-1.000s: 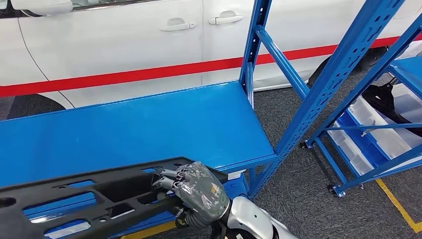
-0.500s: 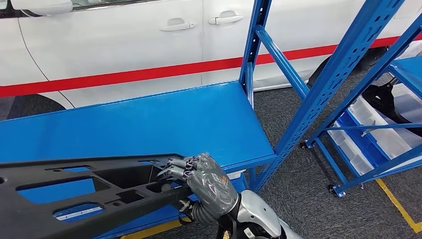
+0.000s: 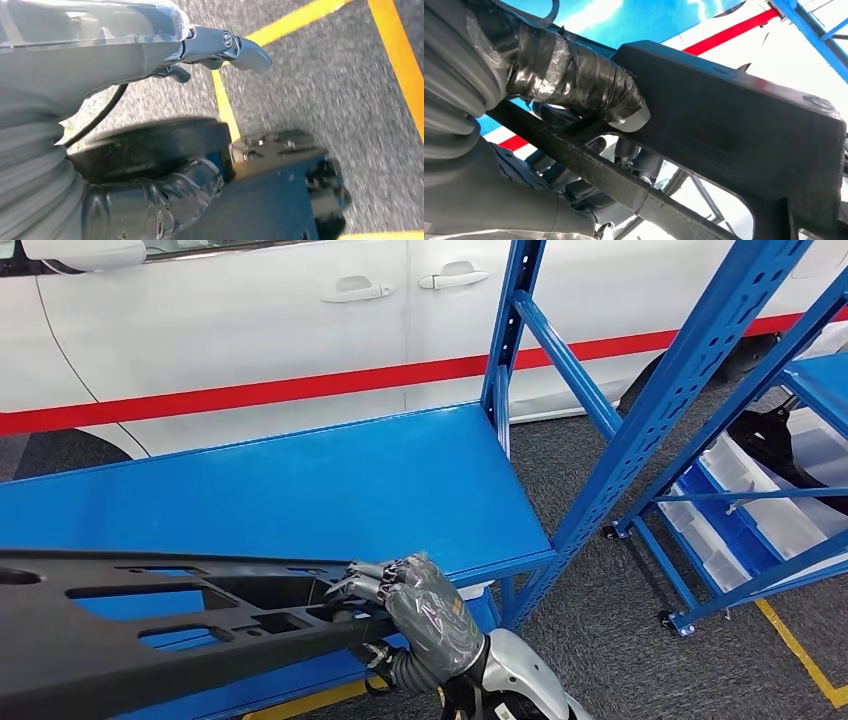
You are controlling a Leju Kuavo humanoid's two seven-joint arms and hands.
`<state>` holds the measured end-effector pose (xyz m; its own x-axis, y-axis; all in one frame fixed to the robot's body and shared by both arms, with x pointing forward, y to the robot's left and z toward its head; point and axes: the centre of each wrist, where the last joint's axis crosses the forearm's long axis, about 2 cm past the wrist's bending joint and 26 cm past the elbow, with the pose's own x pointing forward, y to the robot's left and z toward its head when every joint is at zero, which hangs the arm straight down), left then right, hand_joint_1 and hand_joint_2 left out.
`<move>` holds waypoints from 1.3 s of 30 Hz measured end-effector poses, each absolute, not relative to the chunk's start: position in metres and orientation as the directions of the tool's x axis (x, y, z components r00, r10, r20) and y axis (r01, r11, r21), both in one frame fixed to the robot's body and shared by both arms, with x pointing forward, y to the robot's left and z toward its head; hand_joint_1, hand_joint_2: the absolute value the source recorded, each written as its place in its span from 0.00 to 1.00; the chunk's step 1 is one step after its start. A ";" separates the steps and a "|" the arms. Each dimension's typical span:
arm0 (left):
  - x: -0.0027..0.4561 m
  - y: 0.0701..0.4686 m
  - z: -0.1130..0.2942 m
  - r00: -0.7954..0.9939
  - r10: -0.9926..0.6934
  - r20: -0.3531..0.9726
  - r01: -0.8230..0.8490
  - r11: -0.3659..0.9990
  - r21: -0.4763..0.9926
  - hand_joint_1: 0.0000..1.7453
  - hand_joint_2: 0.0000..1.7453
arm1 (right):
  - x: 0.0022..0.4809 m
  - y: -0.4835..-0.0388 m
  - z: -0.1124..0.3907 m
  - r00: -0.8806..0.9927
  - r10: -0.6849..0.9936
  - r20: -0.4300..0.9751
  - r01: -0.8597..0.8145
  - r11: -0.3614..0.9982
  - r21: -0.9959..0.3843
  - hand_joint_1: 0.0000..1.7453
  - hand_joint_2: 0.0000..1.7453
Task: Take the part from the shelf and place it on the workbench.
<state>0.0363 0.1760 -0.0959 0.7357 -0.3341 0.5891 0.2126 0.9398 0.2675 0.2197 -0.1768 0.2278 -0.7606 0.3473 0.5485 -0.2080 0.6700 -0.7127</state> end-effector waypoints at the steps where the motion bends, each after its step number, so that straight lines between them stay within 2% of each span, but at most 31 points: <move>1: 0.037 0.175 -0.096 0.733 -0.325 0.597 0.214 0.944 0.251 0.00 1.00 | 0.219 -0.177 0.227 -0.758 0.346 0.553 -0.212 0.671 -0.710 1.00 1.00; 5: 0.037 0.172 -0.096 0.735 -0.276 0.620 0.199 0.961 0.192 0.00 1.00 | 0.217 -0.177 0.223 -0.749 0.342 0.567 -0.223 0.675 -0.703 1.00 1.00; 19: 0.040 0.169 -0.094 0.728 -0.292 0.620 0.187 0.955 0.229 0.00 1.00 | 0.216 -0.175 0.216 -0.733 0.348 0.585 -0.242 0.671 -0.701 1.00 1.00; 27: 0.042 0.188 -0.098 0.734 -0.279 0.620 0.167 0.958 0.234 0.00 1.00 | 0.216 -0.172 0.213 -0.726 0.340 0.598 -0.264 0.665 -0.699 1.00 1.00; 39: 0.043 0.193 -0.099 0.732 -0.287 0.618 0.164 0.955 0.248 0.00 1.00 | 0.216 -0.172 0.210 -0.717 0.337 0.610 -0.277 0.666 -0.693 1.00 1.00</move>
